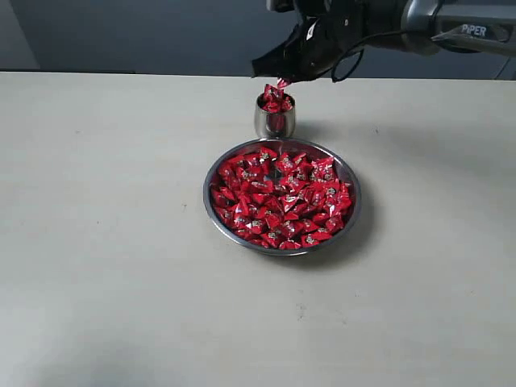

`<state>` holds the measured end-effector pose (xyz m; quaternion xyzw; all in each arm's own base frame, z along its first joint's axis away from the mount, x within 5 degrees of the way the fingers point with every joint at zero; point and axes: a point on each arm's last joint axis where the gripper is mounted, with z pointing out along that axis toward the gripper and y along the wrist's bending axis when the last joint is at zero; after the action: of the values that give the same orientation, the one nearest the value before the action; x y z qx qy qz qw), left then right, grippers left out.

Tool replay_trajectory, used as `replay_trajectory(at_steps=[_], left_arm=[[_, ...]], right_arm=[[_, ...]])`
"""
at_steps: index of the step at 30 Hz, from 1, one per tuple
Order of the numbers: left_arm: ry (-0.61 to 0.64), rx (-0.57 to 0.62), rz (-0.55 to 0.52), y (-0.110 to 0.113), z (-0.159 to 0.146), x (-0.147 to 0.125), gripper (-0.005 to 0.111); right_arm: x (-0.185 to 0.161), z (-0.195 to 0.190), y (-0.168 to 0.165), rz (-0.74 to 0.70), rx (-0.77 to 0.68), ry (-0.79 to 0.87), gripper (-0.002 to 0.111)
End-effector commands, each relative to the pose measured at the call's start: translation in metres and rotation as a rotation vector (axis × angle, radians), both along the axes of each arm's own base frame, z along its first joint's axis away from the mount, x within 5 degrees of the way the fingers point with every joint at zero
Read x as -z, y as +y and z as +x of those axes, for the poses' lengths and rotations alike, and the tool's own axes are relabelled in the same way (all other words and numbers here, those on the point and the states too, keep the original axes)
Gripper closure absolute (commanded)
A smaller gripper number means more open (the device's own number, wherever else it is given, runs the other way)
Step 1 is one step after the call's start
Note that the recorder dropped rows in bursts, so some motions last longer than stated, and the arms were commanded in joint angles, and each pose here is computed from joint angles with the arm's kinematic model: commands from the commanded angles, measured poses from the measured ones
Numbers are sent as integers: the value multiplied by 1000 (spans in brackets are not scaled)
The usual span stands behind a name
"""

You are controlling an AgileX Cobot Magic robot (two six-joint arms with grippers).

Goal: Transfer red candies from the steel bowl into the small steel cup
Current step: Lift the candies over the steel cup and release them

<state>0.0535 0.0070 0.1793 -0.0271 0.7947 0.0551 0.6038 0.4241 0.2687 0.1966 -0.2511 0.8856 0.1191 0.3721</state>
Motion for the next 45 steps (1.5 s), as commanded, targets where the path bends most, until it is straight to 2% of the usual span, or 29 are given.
replay_trajectory(at_steps=[1, 7, 10, 14, 17, 28, 45], left_arm=[[-18, 8, 2, 0, 0, -4, 106], [-18, 8, 2, 0, 0, -4, 106], [-18, 8, 2, 0, 0, -4, 106], [-18, 8, 2, 0, 0, -4, 106], [-18, 8, 2, 0, 0, -4, 106], [-18, 8, 2, 0, 0, -4, 106], [-18, 8, 2, 0, 0, -4, 106]], right_arm=[[13, 6, 2, -2, 7, 20, 108], [26, 6, 3, -27, 3, 55, 106], [28, 6, 3, -31, 3, 57, 100], [29, 6, 3, -32, 3, 59, 86], [28, 7, 3, -28, 3, 52, 81], [2, 6, 1, -22, -10, -23, 81], [-2, 7, 2, -2, -5, -42, 81]])
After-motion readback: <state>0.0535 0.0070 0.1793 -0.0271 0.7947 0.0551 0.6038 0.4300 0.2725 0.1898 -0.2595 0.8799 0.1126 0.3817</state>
